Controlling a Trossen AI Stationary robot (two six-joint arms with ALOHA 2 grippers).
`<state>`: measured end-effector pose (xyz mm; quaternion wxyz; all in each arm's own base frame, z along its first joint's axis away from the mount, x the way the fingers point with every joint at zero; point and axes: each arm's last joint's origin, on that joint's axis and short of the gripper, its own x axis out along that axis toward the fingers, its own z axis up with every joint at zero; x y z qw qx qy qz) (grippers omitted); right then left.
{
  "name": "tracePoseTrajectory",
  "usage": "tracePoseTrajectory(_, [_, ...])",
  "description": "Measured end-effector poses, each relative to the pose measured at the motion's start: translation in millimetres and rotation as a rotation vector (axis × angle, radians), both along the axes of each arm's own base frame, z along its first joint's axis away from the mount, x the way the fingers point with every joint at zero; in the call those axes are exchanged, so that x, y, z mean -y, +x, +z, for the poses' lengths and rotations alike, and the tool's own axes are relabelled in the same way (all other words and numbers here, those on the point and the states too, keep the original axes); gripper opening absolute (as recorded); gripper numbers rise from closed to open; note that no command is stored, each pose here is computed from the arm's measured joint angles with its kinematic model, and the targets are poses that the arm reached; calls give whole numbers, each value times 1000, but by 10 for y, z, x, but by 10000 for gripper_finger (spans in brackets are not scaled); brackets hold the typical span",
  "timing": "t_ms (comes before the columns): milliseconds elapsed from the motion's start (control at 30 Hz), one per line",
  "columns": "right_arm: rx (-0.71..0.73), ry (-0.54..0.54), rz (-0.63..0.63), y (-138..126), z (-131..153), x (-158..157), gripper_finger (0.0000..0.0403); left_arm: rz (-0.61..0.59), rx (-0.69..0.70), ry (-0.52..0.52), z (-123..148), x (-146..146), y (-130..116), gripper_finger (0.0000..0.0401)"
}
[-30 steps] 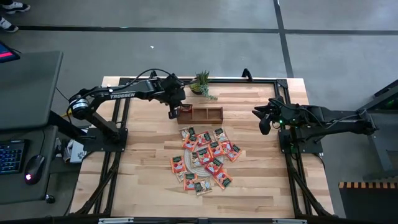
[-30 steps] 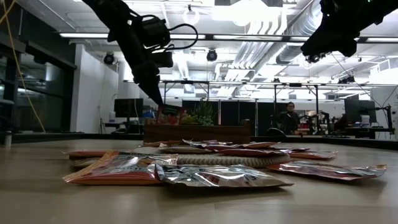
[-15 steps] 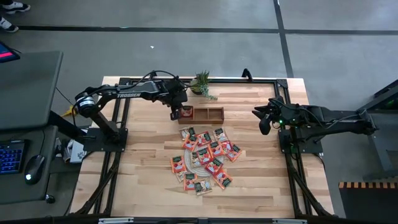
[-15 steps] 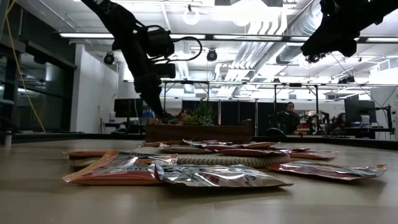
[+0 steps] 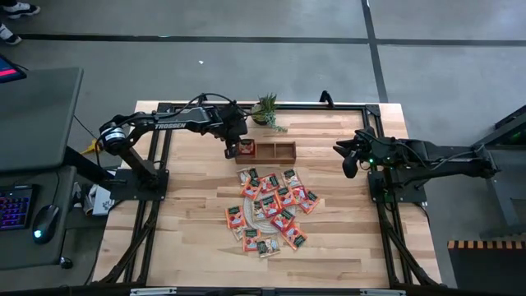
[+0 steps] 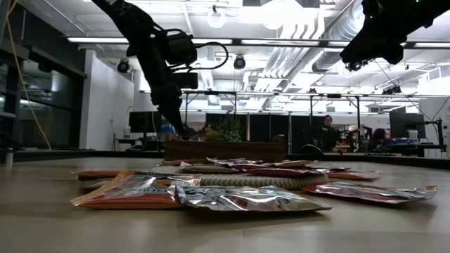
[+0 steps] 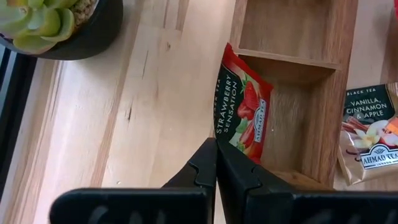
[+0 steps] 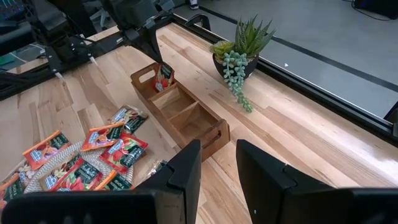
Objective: Pick & Place Tea
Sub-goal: Put the red tea bag into the left section of the wooden organizer
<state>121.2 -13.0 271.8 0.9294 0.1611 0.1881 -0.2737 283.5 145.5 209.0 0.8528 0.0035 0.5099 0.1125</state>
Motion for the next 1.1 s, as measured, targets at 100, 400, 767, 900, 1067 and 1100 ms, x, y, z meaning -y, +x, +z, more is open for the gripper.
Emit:
tracePoseTrajectory(100, [1, 2, -1, 0, -1, 0, 98, 0, 4, 3, 36, 9, -18, 34])
tracePoseTrajectory(400, [14, 46, 18, 6, -4, -10, 98, 15, -8, 12, 44, 9, -29, 138])
tracePoseTrajectory(767, [-48, 193, 39, 264, -146, -36, 100, 90, 93, 50, 331, 53, -137, 172])
tracePoseTrajectory(900, [-46, 269, 36, 396, -202, -48, 117, 104, 160, 99, 566, 107, -255, 172])
tracePoseTrajectory(1067, [-74, 424, 42, 571, -327, -76, 166, 144, 276, 100, 855, 204, -433, 172])
tracePoseTrajectory(1100, [-86, 457, 35, 607, -362, -81, 179, 152, 300, 81, 907, 233, -479, 172])
